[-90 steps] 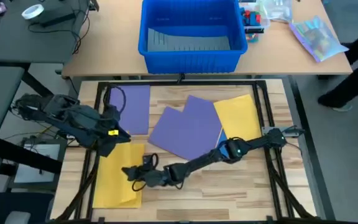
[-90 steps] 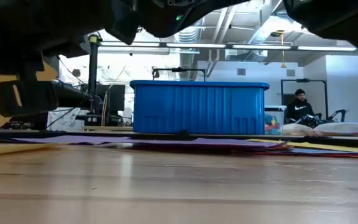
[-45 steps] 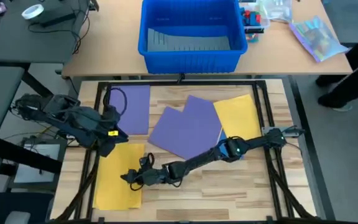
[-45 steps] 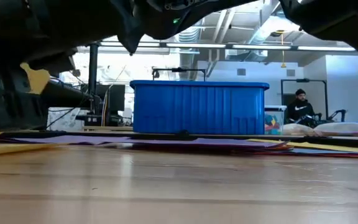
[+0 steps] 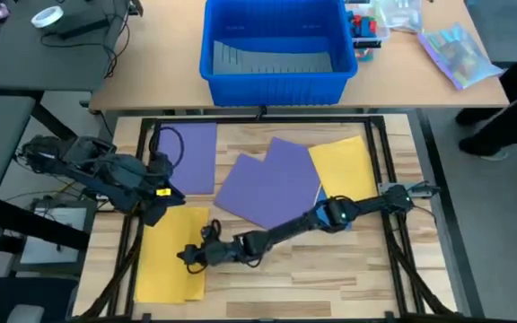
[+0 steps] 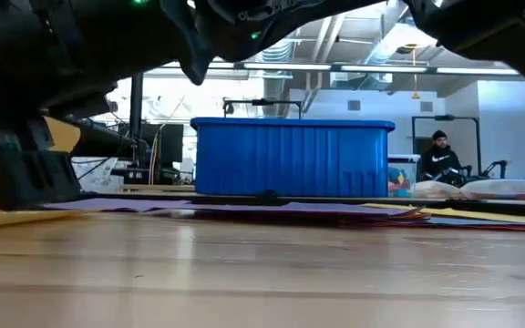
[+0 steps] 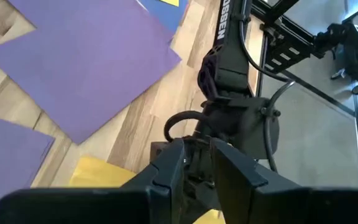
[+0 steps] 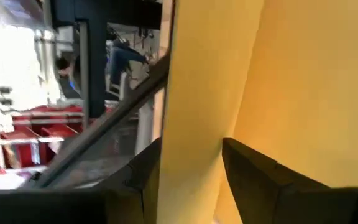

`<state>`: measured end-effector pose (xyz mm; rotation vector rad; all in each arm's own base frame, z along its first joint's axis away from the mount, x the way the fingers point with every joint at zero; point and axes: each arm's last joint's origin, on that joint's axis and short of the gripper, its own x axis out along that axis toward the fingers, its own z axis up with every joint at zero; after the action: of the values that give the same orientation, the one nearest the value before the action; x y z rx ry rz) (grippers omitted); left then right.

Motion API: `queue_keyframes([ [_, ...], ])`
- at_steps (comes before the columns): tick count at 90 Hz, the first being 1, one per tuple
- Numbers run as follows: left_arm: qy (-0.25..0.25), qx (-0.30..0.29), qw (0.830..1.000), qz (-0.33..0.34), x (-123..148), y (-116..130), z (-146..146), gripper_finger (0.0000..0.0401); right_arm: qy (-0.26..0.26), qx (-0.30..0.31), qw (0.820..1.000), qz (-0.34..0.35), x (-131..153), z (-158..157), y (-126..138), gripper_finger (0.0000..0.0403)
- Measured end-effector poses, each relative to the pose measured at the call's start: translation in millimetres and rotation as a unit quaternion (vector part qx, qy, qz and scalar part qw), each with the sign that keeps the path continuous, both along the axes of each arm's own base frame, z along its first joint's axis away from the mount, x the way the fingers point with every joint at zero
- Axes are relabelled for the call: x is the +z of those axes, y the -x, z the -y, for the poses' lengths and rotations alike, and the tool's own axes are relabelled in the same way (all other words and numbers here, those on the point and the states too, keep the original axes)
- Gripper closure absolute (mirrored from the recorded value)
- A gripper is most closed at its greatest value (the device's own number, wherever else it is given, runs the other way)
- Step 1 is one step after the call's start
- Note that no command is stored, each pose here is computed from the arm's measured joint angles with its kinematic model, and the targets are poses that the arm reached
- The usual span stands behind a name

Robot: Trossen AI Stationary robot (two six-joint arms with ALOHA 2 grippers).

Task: Organize paper
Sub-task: Stack the yellow colored paper on top of the other yellow colored paper

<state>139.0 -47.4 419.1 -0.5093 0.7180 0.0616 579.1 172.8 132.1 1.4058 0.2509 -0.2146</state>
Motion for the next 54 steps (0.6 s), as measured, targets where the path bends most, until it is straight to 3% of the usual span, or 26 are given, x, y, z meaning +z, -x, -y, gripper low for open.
queue_keyframes([
  [12,-0.005,-0.004,1.0,0.001,0.0,0.0,0.0,0.034,0.01,-0.027,1.0,-0.006,-1.9,16.8,-3.7,0.0257],
  [25,-0.002,-0.001,1.0,-0.002,-1.1,-0.4,0.1,0.034,0.025,0.04,0.998,-0.035,-7.0,30.0,-6.2,0.0257],
  [39,-0.002,-0.001,1.0,-0.002,-1.1,-0.4,0.2,0.034,0.007,0.099,0.993,-0.058,-7.6,21.4,-2.4,0.0257],
  [54,-0.002,-0.001,1.0,-0.002,-1.1,-0.3,0.2,0.034,0.013,0.134,0.988,-0.08,-10.7,23.8,-1.3,0.0257],
])
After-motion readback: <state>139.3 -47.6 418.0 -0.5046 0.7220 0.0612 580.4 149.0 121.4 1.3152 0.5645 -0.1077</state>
